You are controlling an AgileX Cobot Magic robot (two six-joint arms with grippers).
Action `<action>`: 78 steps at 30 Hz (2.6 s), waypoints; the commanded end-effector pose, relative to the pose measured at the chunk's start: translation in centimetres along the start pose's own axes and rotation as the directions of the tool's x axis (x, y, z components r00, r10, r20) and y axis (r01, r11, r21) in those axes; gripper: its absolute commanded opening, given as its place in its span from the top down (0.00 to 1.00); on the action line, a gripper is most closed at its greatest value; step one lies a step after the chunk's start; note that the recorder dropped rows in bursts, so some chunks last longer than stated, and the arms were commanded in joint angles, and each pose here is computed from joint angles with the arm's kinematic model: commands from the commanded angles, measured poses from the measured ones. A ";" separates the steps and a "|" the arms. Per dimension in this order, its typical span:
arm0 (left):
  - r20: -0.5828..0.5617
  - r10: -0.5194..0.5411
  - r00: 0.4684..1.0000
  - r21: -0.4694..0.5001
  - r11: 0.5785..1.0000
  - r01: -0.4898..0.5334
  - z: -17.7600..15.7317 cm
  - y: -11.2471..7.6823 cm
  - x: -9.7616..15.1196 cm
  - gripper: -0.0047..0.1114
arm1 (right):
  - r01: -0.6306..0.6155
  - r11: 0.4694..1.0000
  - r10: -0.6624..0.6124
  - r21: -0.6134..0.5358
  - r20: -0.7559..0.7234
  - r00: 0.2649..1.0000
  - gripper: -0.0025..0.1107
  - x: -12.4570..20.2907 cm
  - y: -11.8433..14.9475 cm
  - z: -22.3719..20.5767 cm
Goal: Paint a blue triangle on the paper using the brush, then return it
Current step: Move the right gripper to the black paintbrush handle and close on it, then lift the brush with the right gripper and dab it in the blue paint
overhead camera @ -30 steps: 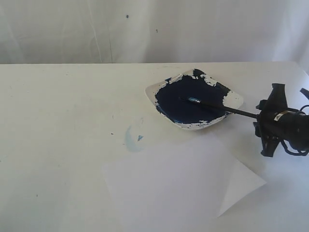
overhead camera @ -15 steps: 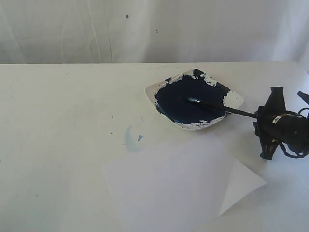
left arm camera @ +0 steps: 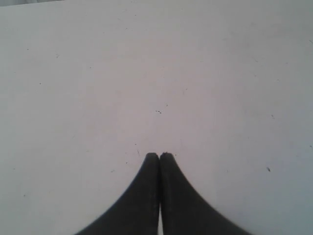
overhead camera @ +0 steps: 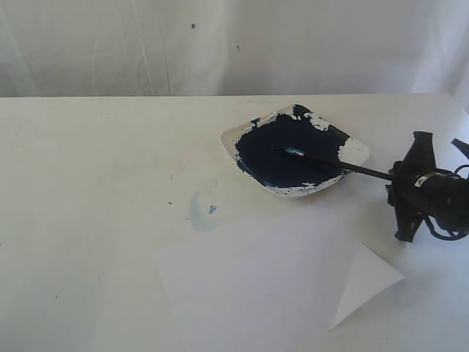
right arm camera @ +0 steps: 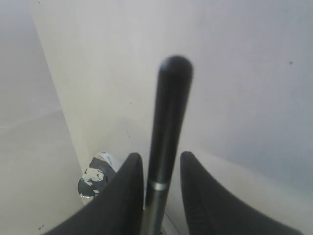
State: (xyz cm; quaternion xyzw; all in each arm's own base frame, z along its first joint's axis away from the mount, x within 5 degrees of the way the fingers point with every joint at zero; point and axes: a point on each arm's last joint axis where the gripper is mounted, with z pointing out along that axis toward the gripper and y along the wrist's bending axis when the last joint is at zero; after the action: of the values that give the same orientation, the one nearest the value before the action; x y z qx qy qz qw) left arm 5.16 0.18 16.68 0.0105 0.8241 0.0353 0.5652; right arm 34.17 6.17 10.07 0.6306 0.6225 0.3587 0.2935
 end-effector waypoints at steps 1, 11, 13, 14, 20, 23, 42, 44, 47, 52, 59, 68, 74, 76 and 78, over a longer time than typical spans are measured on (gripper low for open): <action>0.005 0.000 1.000 0.002 1.000 0.000 0.0 0.0 0.0 0.96 | 0.001 1.000 -0.001 -0.003 0.006 1.000 0.75 -0.1 0.0 0.1; 0.005 0.000 1.000 0.002 1.000 0.000 0.0 0.0 0.0 0.96 | 0.003 1.000 -0.003 0.012 0.009 1.000 0.86 -0.2 -0.6 0.4; 0.005 0.000 1.000 0.002 1.000 0.000 0.0 0.0 0.0 0.96 | 0.003 1.000 -0.003 0.008 0.009 1.000 0.87 -0.2 -0.5 0.4; 0.005 0.000 1.000 0.002 1.000 0.000 0.0 0.0 0.0 0.96 | 0.003 1.000 -0.003 0.005 0.009 1.000 0.87 -0.2 -0.5 0.4; 0.005 0.000 1.000 0.002 1.000 0.000 0.0 0.0 0.0 0.96 | -0.003 1.000 0.003 -0.009 0.013 1.000 0.87 -0.2 -0.4 0.4; 0.005 0.000 1.000 0.002 1.000 0.000 0.0 0.0 0.0 0.96 | -0.003 0.999 0.003 -0.034 0.013 1.000 0.87 -0.2 -0.1 0.4; 0.005 0.000 1.000 0.002 1.000 0.000 0.0 0.0 0.0 0.96 | 0.237 0.762 -0.275 -0.602 0.030 0.961 0.98 -0.2 5.3 -1.5; 0.005 0.000 1.000 0.002 1.000 0.000 0.0 0.0 0.0 0.96 | 0.366 0.692 -0.405 -0.622 0.085 0.910 0.98 -0.6 5.9 -1.9; 0.005 0.000 1.000 0.002 1.000 0.000 0.0 0.0 0.0 0.96 | 0.547 0.527 -0.570 -0.651 0.206 0.795 0.98 -0.9 7.0 -3.0; 0.005 0.000 1.000 0.002 1.000 0.000 0.0 0.0 0.0 0.96 | 0.639 0.380 -0.655 -0.668 0.293 0.696 0.98 -1.2 9.0 -5.3; 0.005 0.000 1.000 0.002 1.000 0.000 0.0 0.0 0.0 0.96 | 0.755 0.130 -0.842 -0.643 0.331 0.427 0.98 0.3 11.9 -7.4; 0.005 0.000 1.000 0.002 1.000 0.000 0.0 0.0 0.0 0.96 | 0.752 -0.280 -0.869 -0.597 0.490 0.065 0.98 2.0 15.0 -8.8; 0.005 0.000 1.000 0.002 1.000 0.000 0.0 0.0 0.0 0.96 | 0.767 -0.393 -0.845 -0.506 0.529 -0.084 0.98 2.9 15.6 -8.5; 0.005 0.000 1.000 0.002 1.000 0.000 0.0 0.0 0.0 0.96 | 0.766 -0.416 -0.847 -0.490 0.516 -0.129 0.98 3.3 15.5 -8.3; 0.005 0.000 1.000 0.002 1.000 0.000 0.0 0.0 0.0 0.96 | 0.771 -0.420 -0.851 -0.478 0.502 -0.153 0.98 3.6 15.5 -8.1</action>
State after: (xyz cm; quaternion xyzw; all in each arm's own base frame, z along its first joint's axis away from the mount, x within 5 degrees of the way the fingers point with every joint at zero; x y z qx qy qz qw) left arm 5.16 0.18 16.68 0.0105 0.8241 0.0353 0.5652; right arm 36.25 7.89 27.52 -0.2477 0.6874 0.2550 0.6333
